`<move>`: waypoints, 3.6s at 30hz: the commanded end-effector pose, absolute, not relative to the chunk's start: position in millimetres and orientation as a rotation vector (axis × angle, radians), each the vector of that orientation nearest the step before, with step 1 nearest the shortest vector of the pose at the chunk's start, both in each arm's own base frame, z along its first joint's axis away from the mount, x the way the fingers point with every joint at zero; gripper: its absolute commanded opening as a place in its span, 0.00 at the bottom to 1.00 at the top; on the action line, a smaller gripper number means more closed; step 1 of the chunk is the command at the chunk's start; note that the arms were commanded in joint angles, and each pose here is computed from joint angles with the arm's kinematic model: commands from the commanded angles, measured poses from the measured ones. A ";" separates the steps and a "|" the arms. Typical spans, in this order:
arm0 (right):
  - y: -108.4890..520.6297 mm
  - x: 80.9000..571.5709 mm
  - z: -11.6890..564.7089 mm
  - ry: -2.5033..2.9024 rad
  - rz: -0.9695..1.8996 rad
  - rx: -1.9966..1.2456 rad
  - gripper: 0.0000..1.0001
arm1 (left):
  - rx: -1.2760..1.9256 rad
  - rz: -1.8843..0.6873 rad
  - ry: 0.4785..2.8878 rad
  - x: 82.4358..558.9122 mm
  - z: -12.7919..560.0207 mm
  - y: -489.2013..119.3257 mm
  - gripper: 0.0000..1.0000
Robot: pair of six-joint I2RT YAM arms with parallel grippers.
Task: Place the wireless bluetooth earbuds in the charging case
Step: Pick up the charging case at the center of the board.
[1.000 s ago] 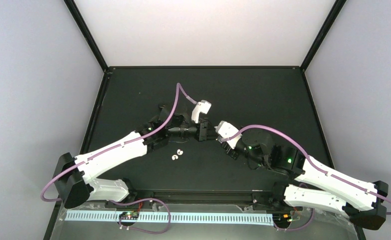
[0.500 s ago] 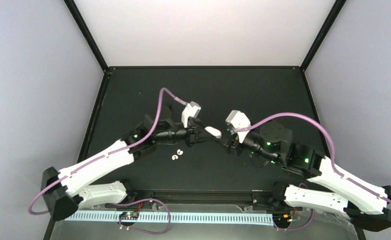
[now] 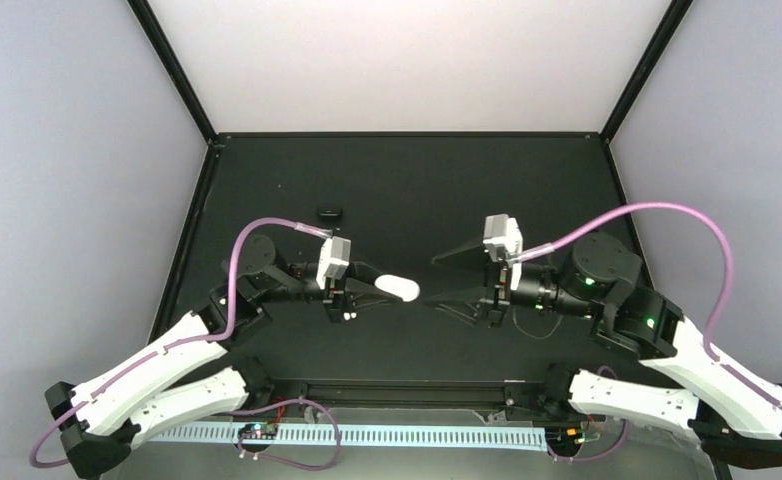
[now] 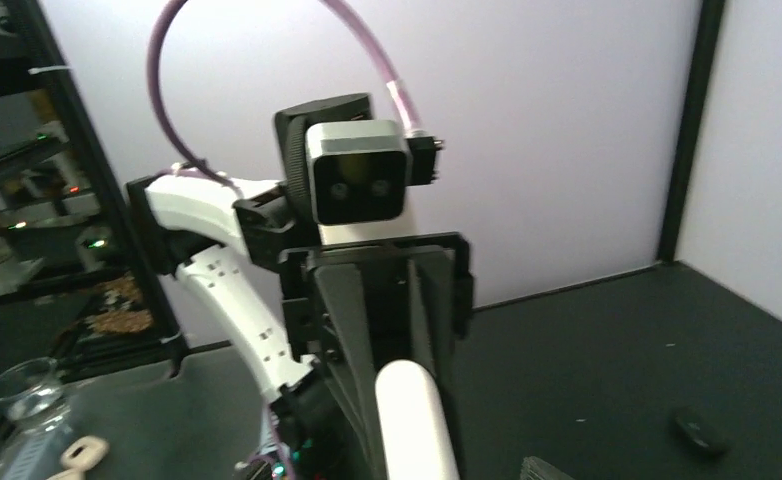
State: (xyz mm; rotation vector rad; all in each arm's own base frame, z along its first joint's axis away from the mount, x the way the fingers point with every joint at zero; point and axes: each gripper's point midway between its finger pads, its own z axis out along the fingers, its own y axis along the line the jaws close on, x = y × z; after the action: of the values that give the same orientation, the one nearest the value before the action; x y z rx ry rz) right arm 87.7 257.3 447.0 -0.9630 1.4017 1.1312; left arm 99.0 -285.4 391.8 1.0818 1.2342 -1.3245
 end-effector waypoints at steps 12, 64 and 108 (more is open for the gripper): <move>290.8 79.7 425.7 1.473 1.234 -1.101 0.60 | 1.230 -1.390 1.067 70.7 414.7 -283.5 0.01; 295.1 76.0 430.6 1.388 1.327 -1.049 0.07 | 1.101 -1.459 1.102 79.9 426.1 -283.6 0.25; 276.9 84.9 445.7 1.284 1.314 -0.887 0.01 | 0.952 -1.599 1.136 89.8 437.5 -286.3 0.33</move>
State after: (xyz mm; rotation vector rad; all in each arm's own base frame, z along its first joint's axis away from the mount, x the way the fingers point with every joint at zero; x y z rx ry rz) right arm 84.0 279.6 437.0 -0.9162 1.3212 1.3123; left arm 92.8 -287.6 429.0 0.9434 1.1757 -1.5882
